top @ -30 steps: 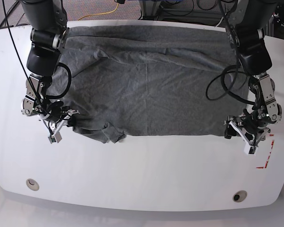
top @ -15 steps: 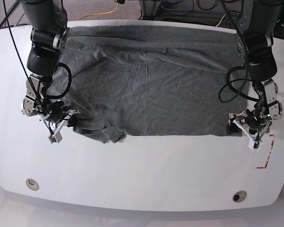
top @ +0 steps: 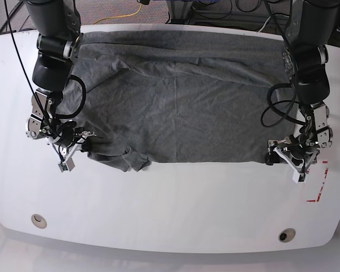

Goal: Layout the t-shirt on the table in an organized manner, then fold the t-shirt properly
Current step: 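Grasp the hem corners with both grippers, then lift the hem with both grippers and fold it toward the collar, then release the folded hem and move both grippers to the shirt's ends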

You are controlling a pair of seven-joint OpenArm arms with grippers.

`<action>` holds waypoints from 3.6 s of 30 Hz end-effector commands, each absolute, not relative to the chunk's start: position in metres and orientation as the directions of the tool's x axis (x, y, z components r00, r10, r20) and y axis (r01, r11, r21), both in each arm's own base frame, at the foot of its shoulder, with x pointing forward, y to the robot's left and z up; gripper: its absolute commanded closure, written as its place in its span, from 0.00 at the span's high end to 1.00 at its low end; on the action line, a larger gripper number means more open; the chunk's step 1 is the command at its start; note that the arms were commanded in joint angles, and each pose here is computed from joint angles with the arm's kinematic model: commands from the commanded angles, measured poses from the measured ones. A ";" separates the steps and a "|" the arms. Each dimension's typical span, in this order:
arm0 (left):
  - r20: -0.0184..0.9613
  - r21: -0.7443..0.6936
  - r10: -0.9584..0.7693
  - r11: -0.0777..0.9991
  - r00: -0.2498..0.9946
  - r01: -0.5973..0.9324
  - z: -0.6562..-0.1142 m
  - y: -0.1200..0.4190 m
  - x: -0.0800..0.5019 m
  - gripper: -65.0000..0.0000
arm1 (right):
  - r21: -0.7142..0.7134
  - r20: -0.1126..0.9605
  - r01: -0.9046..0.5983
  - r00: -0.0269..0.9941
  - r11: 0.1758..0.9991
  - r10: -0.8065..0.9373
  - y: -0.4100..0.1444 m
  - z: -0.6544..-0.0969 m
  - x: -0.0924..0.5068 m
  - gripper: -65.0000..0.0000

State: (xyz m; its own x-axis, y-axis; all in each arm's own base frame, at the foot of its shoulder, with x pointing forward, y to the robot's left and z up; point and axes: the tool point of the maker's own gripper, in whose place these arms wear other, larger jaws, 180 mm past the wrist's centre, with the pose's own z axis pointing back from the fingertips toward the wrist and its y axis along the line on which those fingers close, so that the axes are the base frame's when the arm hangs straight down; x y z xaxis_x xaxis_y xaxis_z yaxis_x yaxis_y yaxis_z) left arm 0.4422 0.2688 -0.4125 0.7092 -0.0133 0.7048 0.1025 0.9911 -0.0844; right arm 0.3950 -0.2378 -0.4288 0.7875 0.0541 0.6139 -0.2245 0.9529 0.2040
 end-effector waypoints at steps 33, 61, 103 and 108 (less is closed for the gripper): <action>0.804 0.047 -0.148 0.981 0.575 0.186 -0.353 0.261 0.466 0.00 | 0.013 0.680 -0.277 0.707 0.961 0.195 -0.257 -0.363 0.420 0.01; 0.744 0.311 -0.403 0.915 0.533 0.257 -0.304 0.245 0.395 0.00 | -0.287 0.606 -0.288 0.684 0.914 0.406 -0.283 -0.311 0.354 0.01; 0.428 0.328 -0.518 0.853 0.741 0.407 -0.376 0.275 0.294 0.90 | -0.290 0.528 -0.282 0.750 0.915 0.398 -0.272 -0.333 0.279 1.00; 0.425 0.344 -0.524 0.848 0.738 0.404 -0.371 0.280 0.298 0.86 | -0.230 0.584 -0.259 0.734 0.938 0.346 -0.261 -0.331 0.306 1.00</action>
